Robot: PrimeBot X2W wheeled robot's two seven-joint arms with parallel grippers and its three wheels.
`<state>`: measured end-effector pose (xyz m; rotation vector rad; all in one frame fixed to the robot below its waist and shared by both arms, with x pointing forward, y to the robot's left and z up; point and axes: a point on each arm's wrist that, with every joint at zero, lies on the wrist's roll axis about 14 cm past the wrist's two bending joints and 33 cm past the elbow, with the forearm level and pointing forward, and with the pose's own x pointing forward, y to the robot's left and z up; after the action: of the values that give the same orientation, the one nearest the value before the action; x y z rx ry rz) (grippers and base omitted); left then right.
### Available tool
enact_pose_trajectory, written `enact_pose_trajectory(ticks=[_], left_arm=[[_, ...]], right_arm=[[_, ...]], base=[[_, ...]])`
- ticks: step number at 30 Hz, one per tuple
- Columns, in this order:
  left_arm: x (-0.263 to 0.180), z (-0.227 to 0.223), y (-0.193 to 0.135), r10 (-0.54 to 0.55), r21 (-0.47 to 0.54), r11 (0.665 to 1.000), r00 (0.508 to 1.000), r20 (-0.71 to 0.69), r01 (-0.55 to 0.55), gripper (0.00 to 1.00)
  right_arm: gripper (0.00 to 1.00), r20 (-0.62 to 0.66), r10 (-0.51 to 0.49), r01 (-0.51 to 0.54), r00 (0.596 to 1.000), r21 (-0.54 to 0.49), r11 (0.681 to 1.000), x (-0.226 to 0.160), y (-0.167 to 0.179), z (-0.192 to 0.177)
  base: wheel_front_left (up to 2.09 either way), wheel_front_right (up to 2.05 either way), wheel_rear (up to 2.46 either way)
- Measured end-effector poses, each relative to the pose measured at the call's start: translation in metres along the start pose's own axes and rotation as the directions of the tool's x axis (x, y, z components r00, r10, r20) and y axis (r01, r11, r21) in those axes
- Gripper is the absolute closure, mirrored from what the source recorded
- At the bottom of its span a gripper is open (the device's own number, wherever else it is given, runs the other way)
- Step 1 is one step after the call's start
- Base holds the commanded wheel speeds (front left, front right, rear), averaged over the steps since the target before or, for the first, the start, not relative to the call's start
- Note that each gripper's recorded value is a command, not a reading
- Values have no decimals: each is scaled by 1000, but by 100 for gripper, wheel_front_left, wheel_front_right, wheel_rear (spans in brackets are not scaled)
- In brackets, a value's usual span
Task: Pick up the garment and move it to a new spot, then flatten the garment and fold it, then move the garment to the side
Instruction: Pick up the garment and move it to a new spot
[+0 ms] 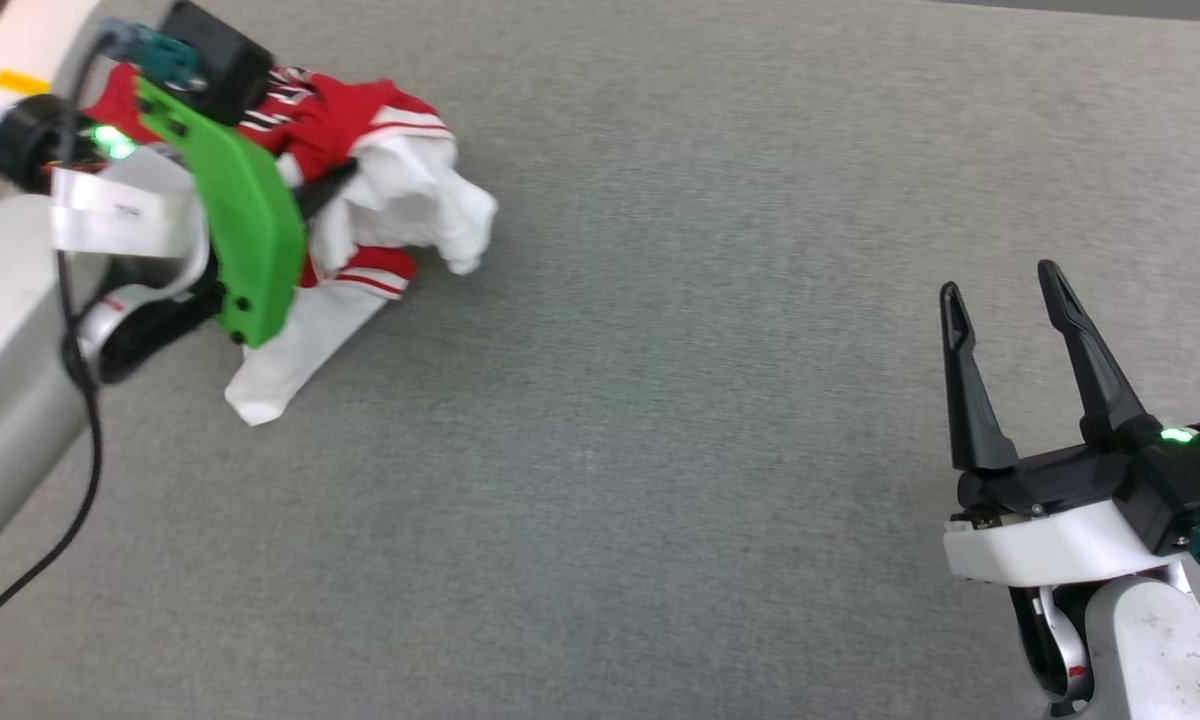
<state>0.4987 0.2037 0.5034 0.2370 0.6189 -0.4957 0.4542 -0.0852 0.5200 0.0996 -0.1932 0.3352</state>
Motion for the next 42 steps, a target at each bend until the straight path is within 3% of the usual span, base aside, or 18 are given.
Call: enact_pose_trajectory(ticks=[3,8,16,22,25,29,33,39,40,41,42], left_arm=[[18,17,-32,-91,61,994,995,28,89,100],[46,50,-99,-263,162,955,962,73,249,100],[69,107,-217,-526,339,823,837,150,456,100],[68,127,-291,-674,400,717,716,185,571,100],[72,116,-316,-714,397,678,682,158,618,100],[90,69,-336,-726,336,664,684,75,668,100],[107,18,-344,-713,267,673,701,-15,690,100],[108,-14,-360,-721,204,667,690,-63,716,100],[109,-13,-359,-718,208,672,694,-49,710,88],[109,-11,-358,-715,210,678,698,-35,705,53],[109,-7,-356,-712,215,685,702,-6,696,0]], right_arm=[[0,6,-46,46,999,-14,999,-8,-15,7],[0,18,-140,140,990,-18,990,-25,-44,18],[0,29,-252,254,967,-48,966,-51,-78,31],[0,20,-318,319,948,-66,946,-65,-99,32],[0,8,-335,335,942,-73,939,-68,-105,28],[0,-7,-350,349,937,-79,934,-70,-111,22],[0,-15,-356,353,934,-85,932,-68,-114,18],[0,-22,-353,350,935,-86,933,-65,-114,14],[0,-22,-350,347,936,-85,934,-64,-114,14],[0,-22,-349,346,937,-86,934,-64,-113,14],[0,-19,-347,344,938,-87,935,-64,-113,15]], base=[[0,0,0],[0,0,0],[0,0,0],[0,0,0],[0,0,0],[0,0,0],[0,0,0],[0,0,0],[0,0,0],[0,0,0],[0,0,0]])
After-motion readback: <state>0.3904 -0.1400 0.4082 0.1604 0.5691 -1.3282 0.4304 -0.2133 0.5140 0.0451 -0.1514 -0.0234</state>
